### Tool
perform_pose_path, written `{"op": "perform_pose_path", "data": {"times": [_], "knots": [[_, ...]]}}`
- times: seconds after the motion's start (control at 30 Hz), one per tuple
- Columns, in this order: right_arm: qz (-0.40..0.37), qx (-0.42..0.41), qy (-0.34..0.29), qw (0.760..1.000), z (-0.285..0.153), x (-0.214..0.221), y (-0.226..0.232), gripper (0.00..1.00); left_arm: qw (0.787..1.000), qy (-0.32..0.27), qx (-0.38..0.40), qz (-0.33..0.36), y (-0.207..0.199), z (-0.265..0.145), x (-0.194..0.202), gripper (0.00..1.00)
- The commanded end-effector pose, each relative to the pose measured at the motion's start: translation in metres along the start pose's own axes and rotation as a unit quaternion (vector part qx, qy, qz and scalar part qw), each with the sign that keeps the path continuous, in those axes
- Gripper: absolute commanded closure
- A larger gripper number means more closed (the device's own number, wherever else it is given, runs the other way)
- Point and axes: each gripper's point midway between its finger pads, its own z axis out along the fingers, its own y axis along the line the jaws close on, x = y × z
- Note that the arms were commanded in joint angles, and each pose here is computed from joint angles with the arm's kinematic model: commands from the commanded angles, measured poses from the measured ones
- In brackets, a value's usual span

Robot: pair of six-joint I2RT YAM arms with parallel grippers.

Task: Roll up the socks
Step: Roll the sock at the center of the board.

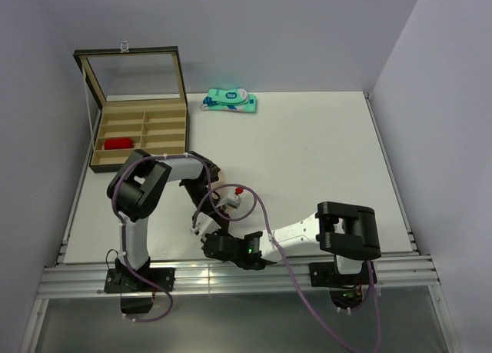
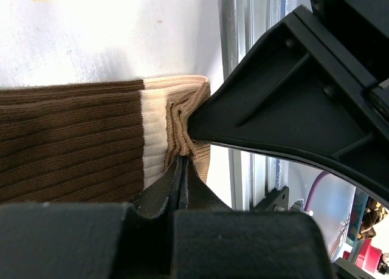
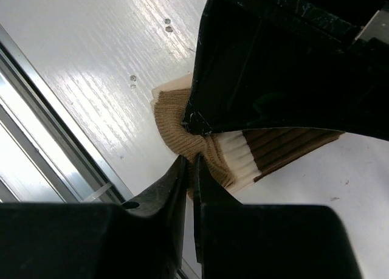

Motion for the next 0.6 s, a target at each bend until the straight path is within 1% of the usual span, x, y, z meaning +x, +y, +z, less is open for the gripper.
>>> {"op": "perform_pose_path", "data": {"times": [0.0, 0.03, 0.07, 0.13, 0.17, 0.2, 0.27, 0.3, 0.47, 0.5, 0.57], "knots": [[0.026, -0.006, 0.032, 0.999, 0.005, 0.026, -0.002, 0.99, 0.999, 0.020, -0.026, 0.027, 0.013, -0.001, 0.005, 1.00], [0.033, -0.018, 0.032, 0.999, 0.003, 0.025, 0.000, 0.99, 0.999, 0.012, -0.032, 0.019, 0.013, -0.002, 0.002, 0.98], [0.044, -0.019, 0.035, 0.998, 0.002, 0.030, -0.003, 1.00, 0.998, -0.003, -0.056, 0.030, 0.022, -0.007, -0.007, 0.97], [0.063, -0.033, 0.032, 0.997, -0.002, 0.031, -0.004, 1.00, 0.996, -0.032, -0.080, 0.015, 0.025, -0.017, -0.018, 0.94], [0.070, -0.036, 0.032, 0.996, -0.003, 0.032, -0.005, 1.00, 0.992, -0.056, -0.113, 0.021, 0.041, -0.027, -0.028, 0.93], [0.080, -0.038, 0.026, 0.996, -0.002, 0.030, -0.008, 1.00, 0.990, -0.070, -0.125, -0.008, 0.043, -0.032, -0.031, 0.92], [0.092, -0.044, 0.025, 0.994, -0.005, 0.031, -0.010, 1.00, 0.985, -0.094, -0.144, -0.013, 0.047, -0.044, -0.039, 0.89], [0.098, -0.046, 0.022, 0.994, -0.005, 0.029, -0.011, 1.00, 0.979, -0.115, -0.164, -0.026, 0.055, -0.053, -0.044, 0.87], [0.109, -0.057, 0.028, 0.992, -0.002, 0.030, -0.010, 1.00, 0.962, -0.155, -0.223, -0.037, 0.067, -0.077, -0.051, 0.86], [0.112, -0.066, 0.031, 0.991, -0.002, 0.032, -0.007, 1.00, 0.955, -0.168, -0.237, -0.057, 0.070, -0.084, -0.050, 0.86], [0.119, -0.068, 0.037, 0.990, 0.000, 0.033, -0.010, 1.00, 0.945, -0.193, -0.259, -0.048, 0.072, -0.098, -0.056, 0.87]]}}
